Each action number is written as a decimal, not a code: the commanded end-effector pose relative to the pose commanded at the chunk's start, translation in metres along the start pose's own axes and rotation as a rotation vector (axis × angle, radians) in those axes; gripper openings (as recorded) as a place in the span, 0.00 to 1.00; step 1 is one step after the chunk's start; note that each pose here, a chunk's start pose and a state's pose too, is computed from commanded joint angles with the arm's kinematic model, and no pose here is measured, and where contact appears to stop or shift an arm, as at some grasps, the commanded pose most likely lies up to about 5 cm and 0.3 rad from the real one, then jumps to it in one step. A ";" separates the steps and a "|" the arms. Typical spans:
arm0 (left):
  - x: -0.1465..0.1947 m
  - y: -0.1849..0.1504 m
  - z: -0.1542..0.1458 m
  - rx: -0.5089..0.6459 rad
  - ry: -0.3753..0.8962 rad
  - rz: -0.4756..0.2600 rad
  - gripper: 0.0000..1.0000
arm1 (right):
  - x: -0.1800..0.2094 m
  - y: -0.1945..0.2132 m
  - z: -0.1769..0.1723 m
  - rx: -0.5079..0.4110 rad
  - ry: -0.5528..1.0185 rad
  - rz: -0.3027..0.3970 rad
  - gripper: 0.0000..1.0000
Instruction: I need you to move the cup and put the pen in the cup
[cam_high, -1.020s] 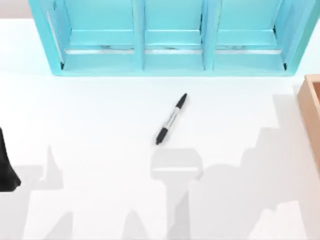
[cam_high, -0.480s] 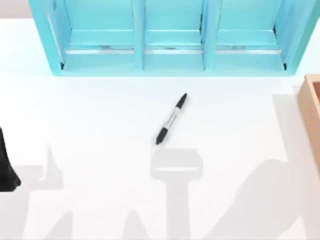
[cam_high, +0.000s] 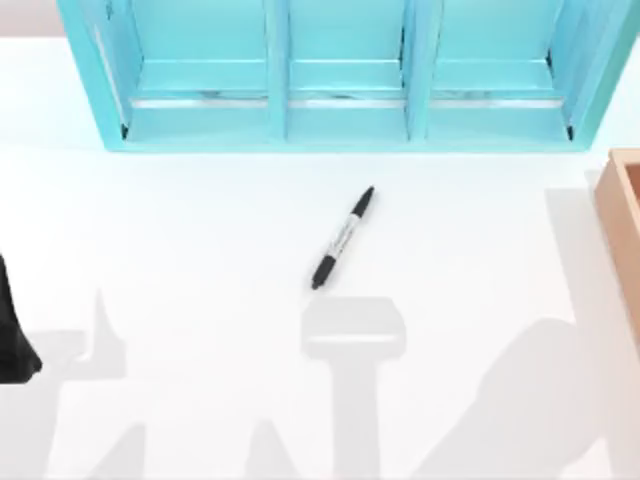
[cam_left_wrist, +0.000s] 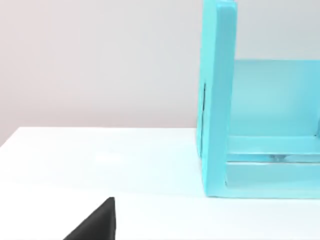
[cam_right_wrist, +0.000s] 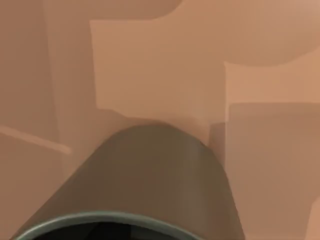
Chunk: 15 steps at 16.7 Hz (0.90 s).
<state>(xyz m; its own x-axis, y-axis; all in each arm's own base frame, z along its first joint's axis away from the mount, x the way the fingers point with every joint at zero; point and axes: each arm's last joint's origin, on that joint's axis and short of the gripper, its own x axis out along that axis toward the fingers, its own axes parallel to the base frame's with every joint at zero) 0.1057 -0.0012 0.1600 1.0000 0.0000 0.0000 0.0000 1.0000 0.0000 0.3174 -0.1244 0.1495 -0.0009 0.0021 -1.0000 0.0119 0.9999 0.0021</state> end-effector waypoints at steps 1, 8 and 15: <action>0.000 0.000 0.000 0.000 0.000 0.000 1.00 | 0.000 0.000 0.000 0.000 0.000 0.000 0.70; 0.000 0.000 0.000 0.000 0.000 0.000 1.00 | 0.000 0.000 0.000 0.000 0.000 0.000 0.17; 0.000 0.000 0.000 0.000 0.000 0.000 1.00 | 0.000 0.000 0.000 0.000 0.000 0.000 0.00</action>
<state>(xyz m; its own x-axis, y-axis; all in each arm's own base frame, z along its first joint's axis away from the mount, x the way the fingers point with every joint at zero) 0.1057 -0.0012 0.1600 1.0000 0.0000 0.0000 0.0000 1.0000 0.0000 0.3174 -0.1244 0.1495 -0.0009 0.0021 -1.0000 0.0119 0.9999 0.0021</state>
